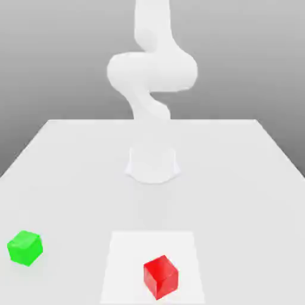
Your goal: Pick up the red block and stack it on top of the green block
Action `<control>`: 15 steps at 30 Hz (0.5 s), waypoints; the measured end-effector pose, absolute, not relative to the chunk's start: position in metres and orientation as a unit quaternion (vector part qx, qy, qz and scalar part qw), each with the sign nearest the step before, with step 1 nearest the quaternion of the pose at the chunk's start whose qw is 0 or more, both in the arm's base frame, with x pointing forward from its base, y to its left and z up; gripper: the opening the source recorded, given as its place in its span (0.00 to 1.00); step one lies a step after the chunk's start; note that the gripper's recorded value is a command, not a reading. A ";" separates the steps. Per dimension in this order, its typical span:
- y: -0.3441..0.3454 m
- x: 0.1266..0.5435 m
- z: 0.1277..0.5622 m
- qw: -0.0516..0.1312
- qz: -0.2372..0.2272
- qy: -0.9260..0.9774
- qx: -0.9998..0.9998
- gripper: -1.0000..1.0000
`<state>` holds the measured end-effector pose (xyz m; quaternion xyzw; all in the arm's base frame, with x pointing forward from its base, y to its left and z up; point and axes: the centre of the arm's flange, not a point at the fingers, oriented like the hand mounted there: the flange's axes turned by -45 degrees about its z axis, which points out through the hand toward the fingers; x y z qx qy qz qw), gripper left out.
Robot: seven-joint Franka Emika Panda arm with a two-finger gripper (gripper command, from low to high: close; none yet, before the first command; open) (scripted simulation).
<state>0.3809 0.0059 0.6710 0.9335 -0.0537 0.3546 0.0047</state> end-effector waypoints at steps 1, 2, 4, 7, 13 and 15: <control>0.007 0.395 0.653 0.008 0.340 -0.074 0.938 0.50; 0.008 0.407 0.635 0.010 0.325 -0.093 0.941 0.50; 0.009 0.429 0.598 0.015 0.297 -0.130 0.946 0.50; 0.008 0.456 0.541 0.020 0.256 -0.185 0.949 0.50; 0.004 0.485 0.424 0.023 0.174 -0.290 0.941 0.50; 0.003 0.488 0.385 0.022 0.146 -0.324 0.935 0.50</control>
